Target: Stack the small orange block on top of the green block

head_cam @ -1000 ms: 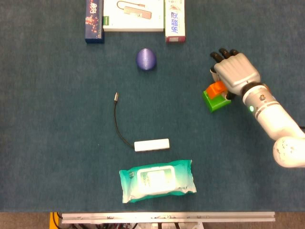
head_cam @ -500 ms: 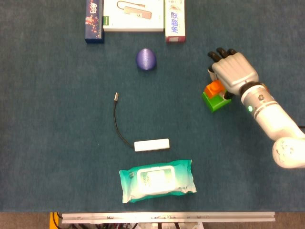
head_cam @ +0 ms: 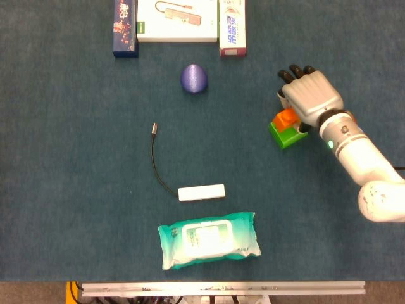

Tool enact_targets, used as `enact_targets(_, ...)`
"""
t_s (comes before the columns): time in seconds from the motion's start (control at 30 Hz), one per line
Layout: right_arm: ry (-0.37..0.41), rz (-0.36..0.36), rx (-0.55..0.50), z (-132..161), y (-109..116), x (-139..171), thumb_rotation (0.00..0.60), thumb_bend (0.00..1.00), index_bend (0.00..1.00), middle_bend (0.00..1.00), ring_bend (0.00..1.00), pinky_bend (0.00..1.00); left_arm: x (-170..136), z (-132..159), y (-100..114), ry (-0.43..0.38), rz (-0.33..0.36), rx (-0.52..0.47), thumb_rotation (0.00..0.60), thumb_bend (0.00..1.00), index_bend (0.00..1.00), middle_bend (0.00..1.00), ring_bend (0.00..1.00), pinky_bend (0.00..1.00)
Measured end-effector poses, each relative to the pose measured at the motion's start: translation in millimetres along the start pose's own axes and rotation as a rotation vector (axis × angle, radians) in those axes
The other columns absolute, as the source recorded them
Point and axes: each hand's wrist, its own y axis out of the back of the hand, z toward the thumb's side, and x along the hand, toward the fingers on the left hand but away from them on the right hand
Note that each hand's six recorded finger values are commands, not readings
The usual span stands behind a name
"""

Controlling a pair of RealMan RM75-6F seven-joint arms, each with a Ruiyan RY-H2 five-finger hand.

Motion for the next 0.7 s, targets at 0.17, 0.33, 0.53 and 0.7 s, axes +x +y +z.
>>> enact_targets(0.17,-0.002,0.003,0.006,-0.2,-1.1,-0.6,0.600,0.27,0.57,0.12,0.01,0.15,-0.2,0.1,0.0,-0.001,0.000,-0.001,0.600,0.11,0.54,0.44,0.31,0.39)
enact_targets(0.33,0.000,0.005,0.009,0.9,-1.7,-1.1,0.600,0.27,0.57,0.12,0.01,0.15,-0.2,-0.3,0.5,0.002,0.002,0.000,0.600,0.11,0.54,0.44,0.31,0.39)
enact_targets(0.53,-0.001,0.015,0.016,1.9,-3.6,-2.5,0.600,0.27,0.57,0.12,0.01,0.15,-0.1,-1.2,0.7,0.008,0.002,0.001,0.600,0.11,0.56,0.44,0.31,0.39)
enact_targets(0.7,-0.002,0.022,0.025,3.3,-5.2,-4.1,0.600,0.27,0.57,0.12,0.01,0.15,0.0,-1.8,0.9,0.011,0.001,0.002,0.600,0.11,0.56,0.44,0.31,0.39)
